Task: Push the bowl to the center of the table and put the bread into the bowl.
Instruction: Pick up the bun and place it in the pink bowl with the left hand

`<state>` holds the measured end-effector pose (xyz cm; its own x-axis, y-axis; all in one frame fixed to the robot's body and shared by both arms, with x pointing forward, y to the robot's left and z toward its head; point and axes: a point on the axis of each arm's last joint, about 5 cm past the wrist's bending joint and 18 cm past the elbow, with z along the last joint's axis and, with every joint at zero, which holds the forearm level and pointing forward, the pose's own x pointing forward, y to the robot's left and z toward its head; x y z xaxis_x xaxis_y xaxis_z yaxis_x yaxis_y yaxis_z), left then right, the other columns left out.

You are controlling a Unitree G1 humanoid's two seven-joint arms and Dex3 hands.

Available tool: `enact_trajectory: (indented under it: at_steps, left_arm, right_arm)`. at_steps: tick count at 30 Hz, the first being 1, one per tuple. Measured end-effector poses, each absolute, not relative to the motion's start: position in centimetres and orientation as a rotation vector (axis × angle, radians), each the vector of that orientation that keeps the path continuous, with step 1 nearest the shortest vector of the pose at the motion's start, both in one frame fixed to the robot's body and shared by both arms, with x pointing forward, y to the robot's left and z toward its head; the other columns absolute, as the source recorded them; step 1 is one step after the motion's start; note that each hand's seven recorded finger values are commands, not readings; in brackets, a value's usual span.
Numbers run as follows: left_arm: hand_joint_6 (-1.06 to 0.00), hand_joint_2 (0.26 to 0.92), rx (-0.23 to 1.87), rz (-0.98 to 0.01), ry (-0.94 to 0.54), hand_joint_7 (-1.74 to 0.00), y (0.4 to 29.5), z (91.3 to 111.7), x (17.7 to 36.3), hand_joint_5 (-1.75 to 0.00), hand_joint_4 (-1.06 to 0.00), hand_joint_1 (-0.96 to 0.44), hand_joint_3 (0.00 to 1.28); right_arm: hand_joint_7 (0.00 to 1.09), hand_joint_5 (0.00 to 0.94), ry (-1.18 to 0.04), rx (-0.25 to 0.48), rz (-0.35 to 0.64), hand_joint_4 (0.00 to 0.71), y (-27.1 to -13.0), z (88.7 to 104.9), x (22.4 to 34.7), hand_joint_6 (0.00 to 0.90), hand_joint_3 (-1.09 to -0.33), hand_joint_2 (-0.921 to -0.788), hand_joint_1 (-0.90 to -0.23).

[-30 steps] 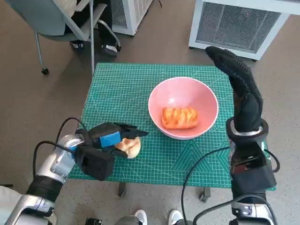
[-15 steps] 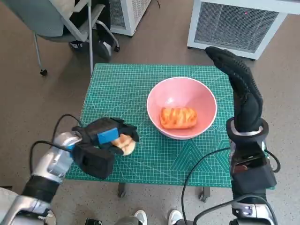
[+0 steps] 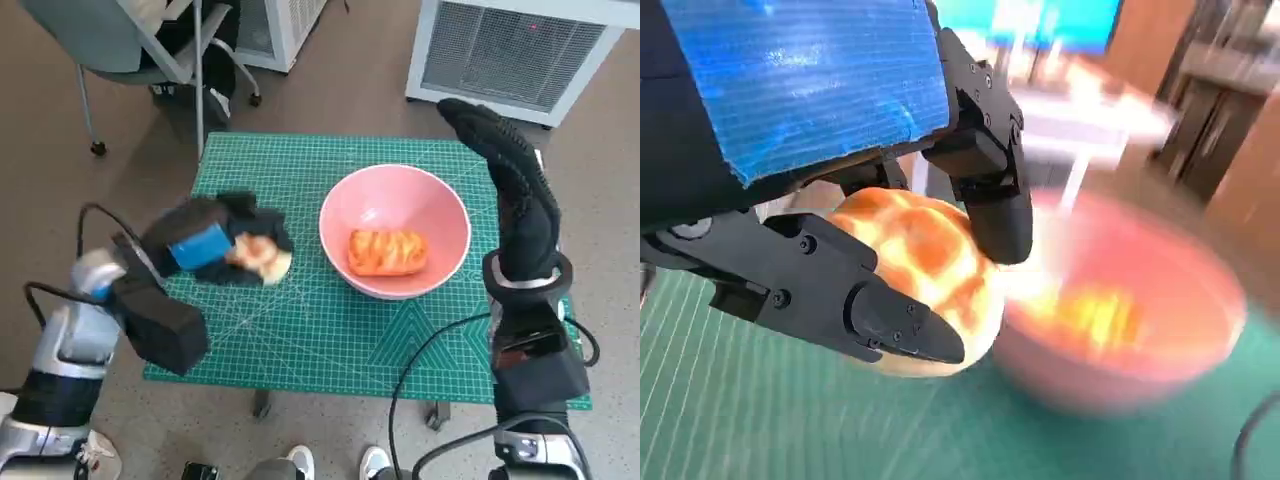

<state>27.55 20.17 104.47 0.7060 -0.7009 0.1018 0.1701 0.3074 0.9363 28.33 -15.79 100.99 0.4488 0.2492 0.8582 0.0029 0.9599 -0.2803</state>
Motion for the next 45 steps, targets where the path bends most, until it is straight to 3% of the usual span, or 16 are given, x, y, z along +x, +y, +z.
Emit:
enact_trajectory:
  at_steps: [8,15,19,22,23,26,29,37,45]
  left_arm:
    - [-0.81,0.893,1.071,-0.529,-0.795,-0.97,17.3,107.6,28.3,-1.1,-0.76,0.0,0.01]
    - [-0.72,0.917,1.039,-0.563,-0.894,-1.08,14.2,108.0,29.9,-1.16,-0.68,0.0,0.03]
    - [-0.63,0.92,1.018,-0.632,-0.844,-1.21,12.7,107.3,31.1,-1.2,-0.6,0.0,0.1]
    - [-0.48,0.92,1.018,-0.676,-0.782,-1.38,11.8,106.6,31.9,-1.38,-0.41,0.0,0.25]
    - [-0.41,0.9,1.026,-0.692,-0.756,-1.09,11.4,106.3,32.2,-1.04,-0.35,-0.02,0.22]
    - [-0.36,0.907,1.042,-0.732,-0.695,-0.48,10.8,105.5,32.8,-0.36,-0.29,-0.15,0.1]
    - [-0.3,0.916,1.088,-0.774,-0.635,-0.23,10.1,104.7,33.3,-0.12,-0.2,-0.27,0.05]
    - [-0.22,0.921,1.185,-0.841,-0.537,-0.08,8.8,103.3,34.0,-0.01,-0.04,-0.37,0.04]
    - [-0.19,0.921,1.175,-0.852,-0.548,-0.05,8.3,102.8,34.1,0.0,0.0,-0.37,0.06]
  right_arm:
    - [0.67,0.003,-1.095,-0.251,0.156,0.281,-15.6,101.0,28.4,-0.001,-0.748,-0.921,-0.577]
    - [0.67,0.003,-1.099,-0.241,0.158,0.281,-15.4,101.0,28.4,-0.001,-0.746,-0.921,-0.577]
    - [0.67,0.003,-1.1,-0.238,0.158,0.281,-15.3,101.0,28.5,-0.001,-0.746,-0.921,-0.575]
    - [0.67,0.003,-1.1,-0.239,0.155,0.281,-15.4,101.1,28.4,-0.001,-0.746,-0.921,-0.571]
    - [0.67,0.003,-1.101,-0.24,0.154,0.281,-15.4,101.1,28.4,-0.001,-0.746,-0.921,-0.571]
    - [0.67,0.002,-1.102,-0.241,0.152,0.281,-15.5,101.1,28.4,-0.001,-0.746,-0.921,-0.57]
    - [0.67,0.003,-1.108,-0.245,0.15,0.282,-15.6,101.2,28.4,-0.001,-0.745,-0.921,-0.569]
    - [0.67,0.002,-1.12,-0.256,0.139,0.282,-16.0,101.3,28.1,-0.001,-0.742,-0.921,-0.565]
    - [0.67,0.002,-1.13,-0.263,0.124,0.281,-16.4,101.6,28.0,-0.001,-0.74,-0.921,-0.569]
